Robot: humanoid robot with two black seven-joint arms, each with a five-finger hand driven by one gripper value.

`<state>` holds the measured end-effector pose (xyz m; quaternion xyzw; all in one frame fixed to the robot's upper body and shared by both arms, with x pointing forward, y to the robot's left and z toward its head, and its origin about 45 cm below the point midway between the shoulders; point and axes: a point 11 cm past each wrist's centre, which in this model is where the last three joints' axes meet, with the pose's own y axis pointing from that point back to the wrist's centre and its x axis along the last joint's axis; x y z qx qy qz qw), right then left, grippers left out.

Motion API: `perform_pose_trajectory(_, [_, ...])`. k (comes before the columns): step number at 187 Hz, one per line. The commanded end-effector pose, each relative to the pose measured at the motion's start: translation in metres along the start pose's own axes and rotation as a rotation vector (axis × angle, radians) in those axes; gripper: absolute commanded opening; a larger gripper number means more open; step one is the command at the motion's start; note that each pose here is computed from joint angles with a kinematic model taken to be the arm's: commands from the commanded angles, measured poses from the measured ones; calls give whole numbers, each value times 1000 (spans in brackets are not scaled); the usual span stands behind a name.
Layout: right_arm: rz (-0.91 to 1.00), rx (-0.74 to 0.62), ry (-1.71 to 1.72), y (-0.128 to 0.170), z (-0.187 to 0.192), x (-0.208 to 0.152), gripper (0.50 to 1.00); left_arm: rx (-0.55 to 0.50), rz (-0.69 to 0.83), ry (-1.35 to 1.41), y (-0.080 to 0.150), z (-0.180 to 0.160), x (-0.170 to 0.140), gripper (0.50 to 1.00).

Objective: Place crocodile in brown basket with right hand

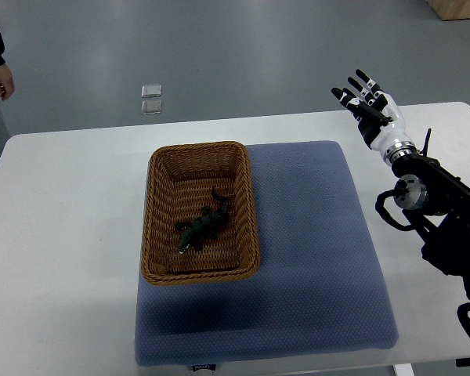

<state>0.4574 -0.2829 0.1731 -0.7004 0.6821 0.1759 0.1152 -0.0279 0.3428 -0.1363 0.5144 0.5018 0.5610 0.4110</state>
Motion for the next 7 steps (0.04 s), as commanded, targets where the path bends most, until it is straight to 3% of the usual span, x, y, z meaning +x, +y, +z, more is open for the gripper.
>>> perform_pose_trajectory(1, [14,18,-2,4,3,4,921,0,-1,0,0,0,0,1000])
perform_pose_trajectory(7, [23,31,2,4,2,6,921,0,1,0,0,0,0,1000])
